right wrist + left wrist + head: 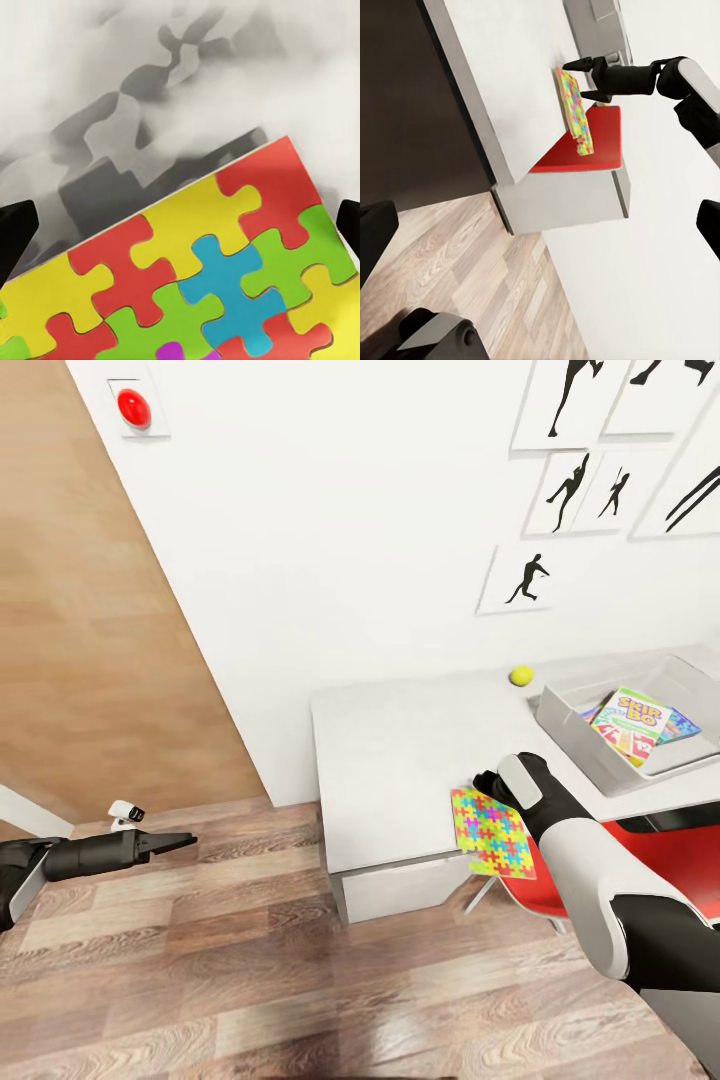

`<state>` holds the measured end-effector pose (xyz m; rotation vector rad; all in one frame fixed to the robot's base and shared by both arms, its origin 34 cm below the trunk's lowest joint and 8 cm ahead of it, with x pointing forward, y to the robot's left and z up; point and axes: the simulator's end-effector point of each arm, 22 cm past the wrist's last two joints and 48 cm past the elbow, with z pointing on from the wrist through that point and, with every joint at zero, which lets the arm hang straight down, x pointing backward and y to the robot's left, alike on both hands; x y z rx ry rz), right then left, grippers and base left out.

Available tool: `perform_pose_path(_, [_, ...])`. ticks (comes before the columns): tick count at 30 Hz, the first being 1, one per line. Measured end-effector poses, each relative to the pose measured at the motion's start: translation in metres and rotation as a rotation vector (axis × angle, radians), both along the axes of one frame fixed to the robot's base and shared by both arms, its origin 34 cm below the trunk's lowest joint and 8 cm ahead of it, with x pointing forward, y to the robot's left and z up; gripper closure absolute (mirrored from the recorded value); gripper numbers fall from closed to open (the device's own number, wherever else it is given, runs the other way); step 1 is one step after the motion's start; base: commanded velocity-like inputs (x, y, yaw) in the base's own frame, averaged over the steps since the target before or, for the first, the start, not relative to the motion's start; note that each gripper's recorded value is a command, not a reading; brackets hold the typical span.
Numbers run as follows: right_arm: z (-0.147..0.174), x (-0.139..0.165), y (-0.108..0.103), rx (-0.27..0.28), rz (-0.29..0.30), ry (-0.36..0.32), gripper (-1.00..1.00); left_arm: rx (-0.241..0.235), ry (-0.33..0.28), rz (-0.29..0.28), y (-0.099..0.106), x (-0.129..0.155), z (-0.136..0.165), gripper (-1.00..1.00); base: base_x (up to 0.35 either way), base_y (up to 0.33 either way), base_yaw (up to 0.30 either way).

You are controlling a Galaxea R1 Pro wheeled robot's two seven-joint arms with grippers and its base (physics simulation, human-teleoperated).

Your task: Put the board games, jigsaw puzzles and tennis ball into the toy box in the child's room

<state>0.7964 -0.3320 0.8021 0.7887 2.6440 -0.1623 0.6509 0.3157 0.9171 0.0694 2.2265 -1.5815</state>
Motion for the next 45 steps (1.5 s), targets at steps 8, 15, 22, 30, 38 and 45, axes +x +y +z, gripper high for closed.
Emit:
perform_pose_path(8, [0.003, 0.002, 0.000, 0.001, 0.000, -0.006, -1.00, 0.000, -0.003, 0.000, 0.000, 0.000, 0.002, -1.00, 0.000, 0.000, -0.039])
perform_pose_path(15, [0.010, 0.004, 0.000, 0.000, -0.001, -0.017, -1.00, 0.001, -0.013, 0.000, 0.001, 0.001, 0.007, -1.00, 0.000, 0.000, -0.129])
perform_pose_path(22, [0.019, 0.008, 0.000, 0.001, -0.002, -0.032, -1.00, 0.001, -0.023, 0.000, 0.001, 0.002, 0.013, -1.00, 0.000, 0.000, -0.139])
perform_pose_path(30, [0.030, 0.012, 0.000, 0.002, -0.003, -0.050, -1.00, 0.002, -0.035, 0.000, 0.001, 0.003, 0.019, -1.00, 0.000, 0.000, -0.140])
perform_pose_path(38, [0.068, 0.037, 0.002, -0.001, 0.010, -0.141, -1.00, 0.002, -0.048, 0.000, 0.001, 0.003, 0.025, -1.00, 0.000, 0.000, -0.141])
perform_pose_path(45, [0.122, 0.057, 0.022, 0.038, 0.100, -0.209, -1.00, 0.003, -0.059, 0.002, 0.002, 0.004, 0.031, -1.00, 0.000, 0.000, -0.141])
